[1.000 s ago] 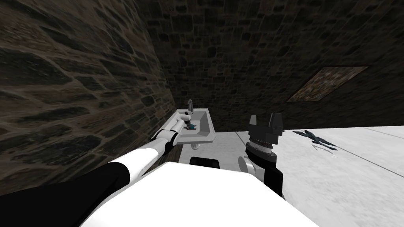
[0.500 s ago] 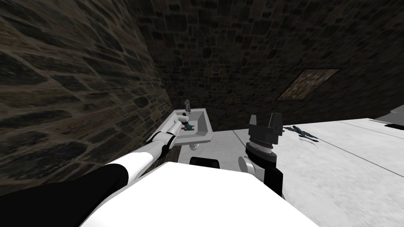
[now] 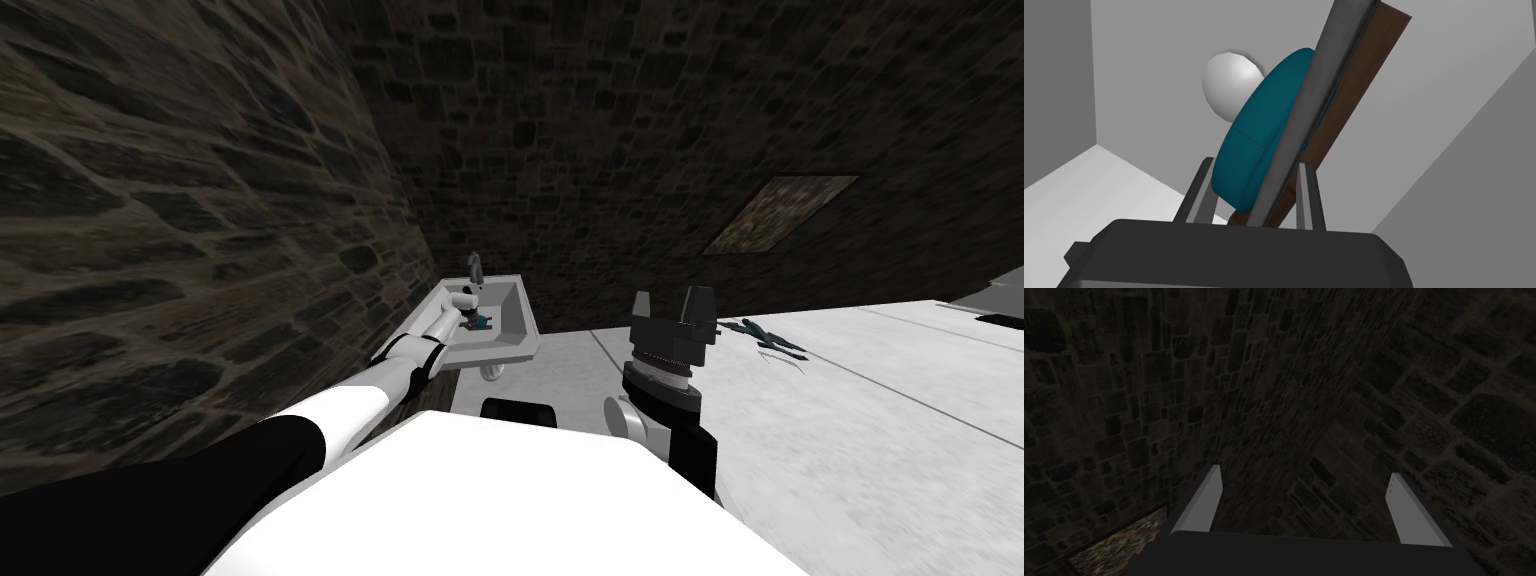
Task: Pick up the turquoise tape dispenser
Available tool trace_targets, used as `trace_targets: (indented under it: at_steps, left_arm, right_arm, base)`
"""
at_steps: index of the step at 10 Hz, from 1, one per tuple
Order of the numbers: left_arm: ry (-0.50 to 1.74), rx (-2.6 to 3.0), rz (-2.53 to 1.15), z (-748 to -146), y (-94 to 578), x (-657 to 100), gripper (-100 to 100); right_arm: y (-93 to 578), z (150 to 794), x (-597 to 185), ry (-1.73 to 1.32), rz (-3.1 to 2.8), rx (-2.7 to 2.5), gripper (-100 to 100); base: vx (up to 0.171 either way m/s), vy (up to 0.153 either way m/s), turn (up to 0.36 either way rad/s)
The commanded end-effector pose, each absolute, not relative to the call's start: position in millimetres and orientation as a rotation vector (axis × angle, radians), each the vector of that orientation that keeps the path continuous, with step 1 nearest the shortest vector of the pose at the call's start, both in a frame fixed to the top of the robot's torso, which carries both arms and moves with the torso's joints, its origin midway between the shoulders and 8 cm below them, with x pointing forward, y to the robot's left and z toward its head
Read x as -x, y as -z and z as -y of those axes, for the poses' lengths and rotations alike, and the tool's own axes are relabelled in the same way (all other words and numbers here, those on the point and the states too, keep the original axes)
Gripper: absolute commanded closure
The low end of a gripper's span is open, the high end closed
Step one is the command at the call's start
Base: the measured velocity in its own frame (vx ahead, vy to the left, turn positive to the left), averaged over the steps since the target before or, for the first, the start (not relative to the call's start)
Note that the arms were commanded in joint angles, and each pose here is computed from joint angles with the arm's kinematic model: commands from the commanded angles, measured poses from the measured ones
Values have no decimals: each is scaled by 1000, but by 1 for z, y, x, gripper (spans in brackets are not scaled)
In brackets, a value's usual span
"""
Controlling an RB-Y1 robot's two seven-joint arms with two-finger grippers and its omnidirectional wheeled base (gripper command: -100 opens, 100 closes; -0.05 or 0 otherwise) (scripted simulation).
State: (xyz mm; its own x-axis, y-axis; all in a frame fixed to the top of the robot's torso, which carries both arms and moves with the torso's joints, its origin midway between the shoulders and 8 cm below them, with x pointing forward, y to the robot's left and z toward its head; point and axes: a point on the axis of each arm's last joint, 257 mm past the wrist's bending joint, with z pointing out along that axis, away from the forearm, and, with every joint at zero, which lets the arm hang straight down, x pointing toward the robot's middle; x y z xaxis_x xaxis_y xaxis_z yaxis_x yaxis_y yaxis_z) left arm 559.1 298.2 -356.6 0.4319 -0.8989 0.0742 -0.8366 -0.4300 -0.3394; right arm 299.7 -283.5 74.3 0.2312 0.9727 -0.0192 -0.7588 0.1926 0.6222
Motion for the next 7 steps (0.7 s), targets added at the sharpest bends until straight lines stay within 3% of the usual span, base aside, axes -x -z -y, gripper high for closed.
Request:
trace_targets:
  at_steps: [1, 2, 7]
  left_arm:
    - [358, 2435, -1510, -298, 357, -559, 0]
    - [372, 2421, -1530, -283, 352, -568, 100]
    - [386, 2386, -1594, -247, 345, -581, 100]
  right_arm:
    - [-74, 283, -300, -1277, -463, -554, 0]
    - [-74, 283, -300, -1277, -463, -554, 0]
    - [-74, 283, -300, -1277, -463, -554, 0]
  base:
    - [0, 0, 0]
    - [3, 9, 268]
    - [6, 8, 148]
